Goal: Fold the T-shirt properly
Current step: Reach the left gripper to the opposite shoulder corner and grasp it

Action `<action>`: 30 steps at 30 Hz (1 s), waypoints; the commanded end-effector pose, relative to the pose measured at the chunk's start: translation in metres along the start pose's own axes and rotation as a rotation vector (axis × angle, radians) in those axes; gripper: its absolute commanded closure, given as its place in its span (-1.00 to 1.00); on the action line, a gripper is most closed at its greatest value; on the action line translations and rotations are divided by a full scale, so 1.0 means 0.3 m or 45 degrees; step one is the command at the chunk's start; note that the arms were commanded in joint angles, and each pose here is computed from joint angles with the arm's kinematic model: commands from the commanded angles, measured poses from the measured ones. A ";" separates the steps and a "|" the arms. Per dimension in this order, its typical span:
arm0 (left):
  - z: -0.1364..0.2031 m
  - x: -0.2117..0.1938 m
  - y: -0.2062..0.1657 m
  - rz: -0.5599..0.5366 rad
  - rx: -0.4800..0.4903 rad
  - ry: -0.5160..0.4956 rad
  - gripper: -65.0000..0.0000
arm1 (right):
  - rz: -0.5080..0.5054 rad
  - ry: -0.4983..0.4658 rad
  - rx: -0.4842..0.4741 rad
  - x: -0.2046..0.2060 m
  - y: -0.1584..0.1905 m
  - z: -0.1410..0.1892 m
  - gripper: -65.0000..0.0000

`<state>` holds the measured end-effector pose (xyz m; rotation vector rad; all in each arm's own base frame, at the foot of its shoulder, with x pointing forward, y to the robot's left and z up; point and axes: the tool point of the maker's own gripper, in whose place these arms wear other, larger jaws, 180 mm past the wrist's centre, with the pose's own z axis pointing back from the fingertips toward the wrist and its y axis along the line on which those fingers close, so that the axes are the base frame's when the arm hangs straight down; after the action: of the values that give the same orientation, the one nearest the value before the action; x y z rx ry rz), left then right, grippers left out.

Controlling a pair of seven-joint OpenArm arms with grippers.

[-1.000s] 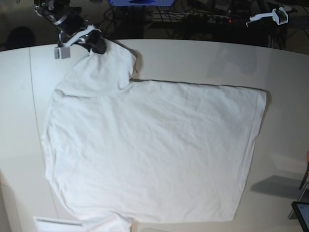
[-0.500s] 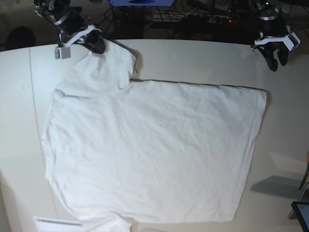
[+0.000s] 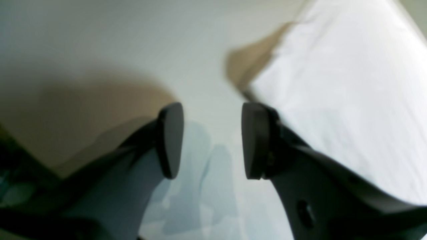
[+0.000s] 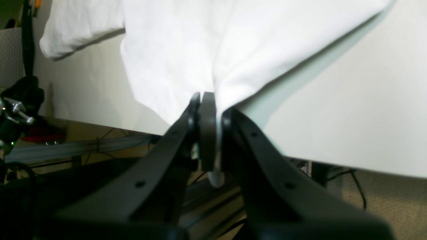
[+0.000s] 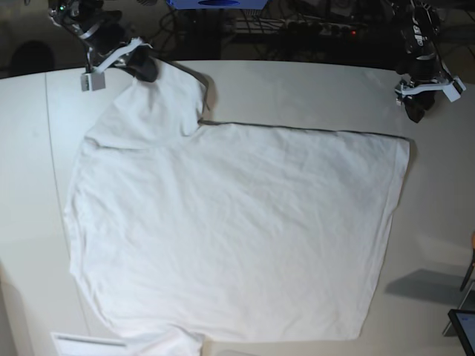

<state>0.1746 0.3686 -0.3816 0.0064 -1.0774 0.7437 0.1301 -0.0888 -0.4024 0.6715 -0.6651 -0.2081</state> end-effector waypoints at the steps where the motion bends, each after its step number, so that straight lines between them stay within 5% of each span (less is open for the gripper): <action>1: -0.012 0.059 -0.005 0.003 -0.010 -0.048 0.13 | 0.000 -0.031 0.028 0.014 0.019 0.008 0.99; 8: -0.079 0.058 0.032 0.104 0.038 0.024 0.13 | 0.001 -0.032 0.030 0.015 0.020 0.006 0.99; 21: -0.168 0.083 -0.128 0.187 -0.085 0.059 0.13 | 0.006 -0.039 0.034 0.025 0.022 0.002 0.99; 30: -0.225 -0.029 -0.240 0.221 -0.163 0.172 0.14 | 0.005 -0.042 0.036 0.027 0.023 0.001 0.99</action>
<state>0.2657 0.3308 -0.3983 -0.2482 -1.0149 0.8269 0.1324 -0.0879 -0.4015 0.6746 -0.6707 -0.2088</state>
